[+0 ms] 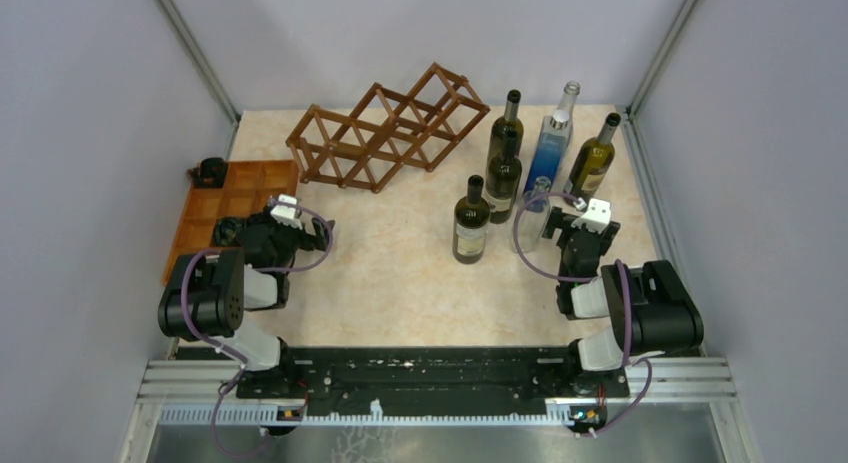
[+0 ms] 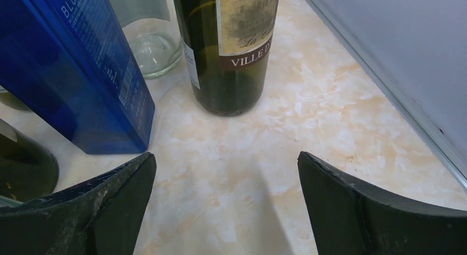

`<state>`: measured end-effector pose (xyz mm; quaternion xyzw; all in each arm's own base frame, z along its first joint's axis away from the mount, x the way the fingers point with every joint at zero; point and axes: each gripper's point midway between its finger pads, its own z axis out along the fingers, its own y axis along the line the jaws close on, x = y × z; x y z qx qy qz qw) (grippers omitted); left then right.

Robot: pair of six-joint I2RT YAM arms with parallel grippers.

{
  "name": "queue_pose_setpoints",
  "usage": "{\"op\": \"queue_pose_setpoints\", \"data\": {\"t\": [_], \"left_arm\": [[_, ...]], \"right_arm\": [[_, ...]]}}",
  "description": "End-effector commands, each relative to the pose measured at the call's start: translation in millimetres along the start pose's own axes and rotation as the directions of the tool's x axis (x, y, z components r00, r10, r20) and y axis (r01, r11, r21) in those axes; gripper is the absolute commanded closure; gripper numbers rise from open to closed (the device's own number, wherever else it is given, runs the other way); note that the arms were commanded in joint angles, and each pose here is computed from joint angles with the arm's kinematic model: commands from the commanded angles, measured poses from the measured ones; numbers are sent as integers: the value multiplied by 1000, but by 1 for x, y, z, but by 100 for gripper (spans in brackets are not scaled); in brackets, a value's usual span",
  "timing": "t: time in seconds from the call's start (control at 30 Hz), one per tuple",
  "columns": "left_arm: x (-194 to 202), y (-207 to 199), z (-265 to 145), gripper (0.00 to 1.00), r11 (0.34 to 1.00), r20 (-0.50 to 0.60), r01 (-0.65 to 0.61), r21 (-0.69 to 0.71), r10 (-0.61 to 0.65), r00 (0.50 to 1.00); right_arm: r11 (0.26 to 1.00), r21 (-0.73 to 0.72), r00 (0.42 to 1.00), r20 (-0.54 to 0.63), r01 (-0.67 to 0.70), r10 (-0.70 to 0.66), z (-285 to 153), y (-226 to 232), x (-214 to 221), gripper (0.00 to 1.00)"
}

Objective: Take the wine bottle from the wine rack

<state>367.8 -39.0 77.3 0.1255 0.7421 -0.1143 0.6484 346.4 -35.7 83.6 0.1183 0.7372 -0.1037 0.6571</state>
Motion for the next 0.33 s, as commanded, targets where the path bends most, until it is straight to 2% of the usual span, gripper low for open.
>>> {"op": "queue_pose_setpoints", "data": {"t": [0.0,0.3], "left_arm": [[-14,2,6,1,1000,41,-29,-5,29,999],[-13,1,8,1,999,30,-39,-14,39,999]], "right_arm": [[999,3,996,80,-36,36,7,2,-23,1],[999,2,996,78,-34,34,7,2,-23,1]]}}
